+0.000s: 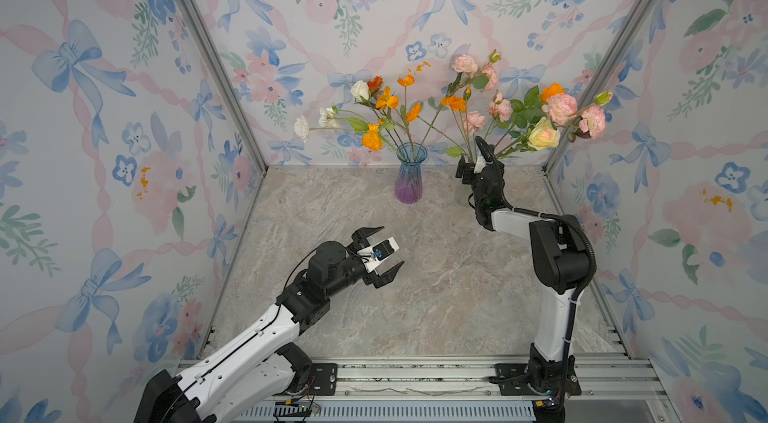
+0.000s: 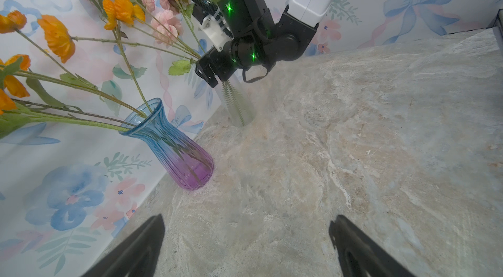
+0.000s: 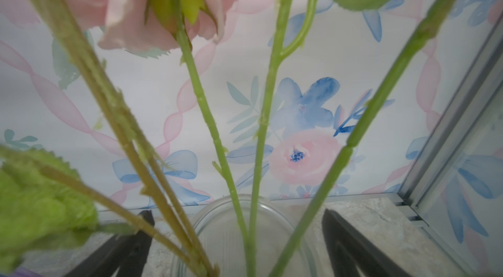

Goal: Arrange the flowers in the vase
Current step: 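Set the cylinder down on the table beside the blue-purple vase, then open the right gripper and draw it back from the cylinder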

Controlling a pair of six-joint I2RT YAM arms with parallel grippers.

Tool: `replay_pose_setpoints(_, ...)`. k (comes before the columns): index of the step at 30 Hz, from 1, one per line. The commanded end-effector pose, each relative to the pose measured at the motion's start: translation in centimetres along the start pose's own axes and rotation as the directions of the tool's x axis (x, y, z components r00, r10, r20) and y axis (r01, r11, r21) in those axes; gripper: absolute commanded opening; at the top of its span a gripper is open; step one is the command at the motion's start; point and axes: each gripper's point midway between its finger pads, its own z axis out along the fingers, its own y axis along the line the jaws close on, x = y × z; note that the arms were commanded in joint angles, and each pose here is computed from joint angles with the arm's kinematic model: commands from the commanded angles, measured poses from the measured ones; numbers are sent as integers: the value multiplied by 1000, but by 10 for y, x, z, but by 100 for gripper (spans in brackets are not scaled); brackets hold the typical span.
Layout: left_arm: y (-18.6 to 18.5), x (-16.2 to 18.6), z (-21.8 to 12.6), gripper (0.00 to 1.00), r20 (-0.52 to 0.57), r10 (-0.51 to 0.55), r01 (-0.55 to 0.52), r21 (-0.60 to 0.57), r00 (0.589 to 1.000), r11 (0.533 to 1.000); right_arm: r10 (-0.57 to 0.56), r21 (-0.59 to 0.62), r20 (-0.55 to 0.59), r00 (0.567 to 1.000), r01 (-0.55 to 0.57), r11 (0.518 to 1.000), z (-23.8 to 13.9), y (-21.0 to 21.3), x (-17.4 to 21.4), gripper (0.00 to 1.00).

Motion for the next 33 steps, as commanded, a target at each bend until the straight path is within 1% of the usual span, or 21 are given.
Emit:
replay_pose_setpoints(1,3,-6,-3,98,29,9,-9,-7,1000,1000,30,-1,48,998,-30,1000,-11,2,-22,97)
replay_pose_setpoints(7,3,-15,-8,98,58,11,-10,-7,998,1000,0,-11,6,1000,0,1000,-36,8,-9,97)
replay_pose_setpoints(13,6,-25,-15,98,89,12,-10,-19,996,1000,-14,6,-28,1000,14,1000,-76,6,2,97)
replay_pose_setpoints(16,9,-29,-18,98,101,11,-8,-34,995,999,-7,28,-54,998,8,1000,-100,-2,6,97)
replay_pose_setpoints(21,18,-37,-25,98,113,11,-2,-77,993,997,28,54,-76,997,-24,998,-152,-18,7,97)
replay_pose_setpoints(23,23,-38,-28,98,113,5,7,-103,994,995,36,63,-111,993,-29,998,-170,-24,9,97)
replay_pose_setpoints(26,36,-37,-30,98,89,-15,31,-174,996,984,42,79,-197,979,-27,996,-196,-34,16,97)
replay_pose_setpoints(28,51,-33,-30,98,48,-55,65,-249,997,966,63,108,-265,962,-36,994,-214,-46,26,97)
replay_pose_setpoints(29,57,-30,-30,98,28,-91,95,-282,995,955,74,120,-291,954,-40,992,-222,-51,29,97)
replay_pose_setpoints(31,73,-22,-33,98,6,-215,202,-368,977,908,94,146,-355,930,-44,988,-241,-63,38,97)
replay_pose_setpoints(32,77,-15,-34,98,10,-286,266,-401,958,877,91,145,-380,920,-38,989,-248,-65,41,97)
replay_pose_setpoints(33,80,-4,-37,98,18,-358,329,-442,933,835,85,150,-414,906,-25,988,-256,-70,45,97)
